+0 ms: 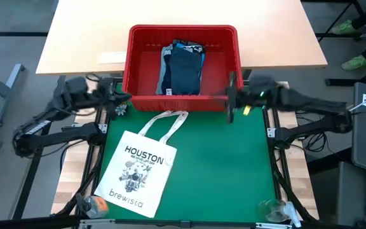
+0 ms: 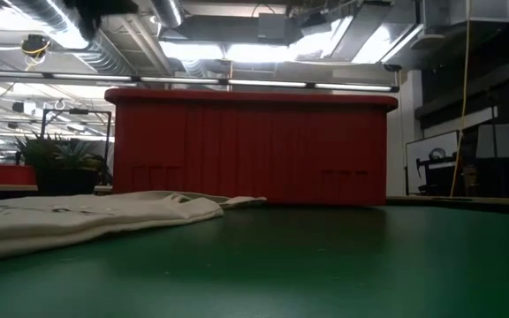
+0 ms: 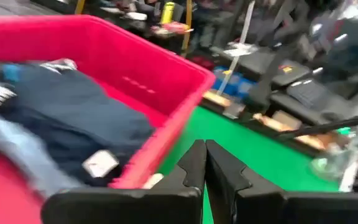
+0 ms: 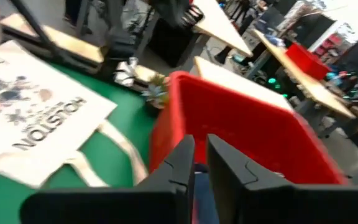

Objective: Fold Laundry from Bin
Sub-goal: Return to Home Position

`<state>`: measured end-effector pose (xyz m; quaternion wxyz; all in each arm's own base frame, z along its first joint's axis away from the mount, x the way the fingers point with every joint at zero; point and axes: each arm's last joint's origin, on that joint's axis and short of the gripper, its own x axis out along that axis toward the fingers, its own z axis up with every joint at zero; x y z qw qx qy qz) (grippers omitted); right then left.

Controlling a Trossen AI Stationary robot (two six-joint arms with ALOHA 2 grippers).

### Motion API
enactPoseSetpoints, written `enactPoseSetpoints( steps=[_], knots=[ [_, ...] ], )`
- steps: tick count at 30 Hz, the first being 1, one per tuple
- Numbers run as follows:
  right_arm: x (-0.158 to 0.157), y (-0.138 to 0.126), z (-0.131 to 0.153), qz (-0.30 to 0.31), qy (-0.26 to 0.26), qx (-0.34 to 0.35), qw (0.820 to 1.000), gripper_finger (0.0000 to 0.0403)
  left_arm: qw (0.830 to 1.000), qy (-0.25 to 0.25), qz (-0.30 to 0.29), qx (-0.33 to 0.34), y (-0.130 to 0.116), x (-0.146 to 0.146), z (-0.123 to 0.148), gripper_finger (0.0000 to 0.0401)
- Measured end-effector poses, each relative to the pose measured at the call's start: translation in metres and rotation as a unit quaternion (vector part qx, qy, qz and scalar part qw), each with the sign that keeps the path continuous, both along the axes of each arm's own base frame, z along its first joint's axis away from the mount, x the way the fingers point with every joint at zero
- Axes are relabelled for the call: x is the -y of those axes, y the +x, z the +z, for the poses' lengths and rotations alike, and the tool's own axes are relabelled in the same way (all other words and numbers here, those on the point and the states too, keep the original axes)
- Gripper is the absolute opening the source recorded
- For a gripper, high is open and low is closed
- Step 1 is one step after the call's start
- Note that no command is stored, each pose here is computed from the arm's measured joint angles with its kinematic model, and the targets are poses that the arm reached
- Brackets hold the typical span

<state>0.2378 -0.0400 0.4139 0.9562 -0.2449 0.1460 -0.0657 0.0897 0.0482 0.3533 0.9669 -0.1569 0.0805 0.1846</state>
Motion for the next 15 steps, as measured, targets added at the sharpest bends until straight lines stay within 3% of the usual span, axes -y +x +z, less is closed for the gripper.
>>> enactPoseSetpoints(
  steps=[7,11,15],
  knots=[
    [-0.035,0.009,-0.07,0.006,0.055,0.003,0.998,0.0043,0.995,0.002,-0.067,0.067,0.035,0.005,-0.074,0.0002],
    [-0.043,-0.001,-0.095,0.007,0.071,0.007,0.997,0.0043,0.993,0.015,-0.07,0.095,0.044,0.011,-0.109,0.0001],
    [-0.047,-0.018,-0.118,-0.003,0.084,-0.007,0.996,0.0043,0.994,0.009,-0.069,0.078,0.041,0.016,-0.144,0.0003]
  ],
)
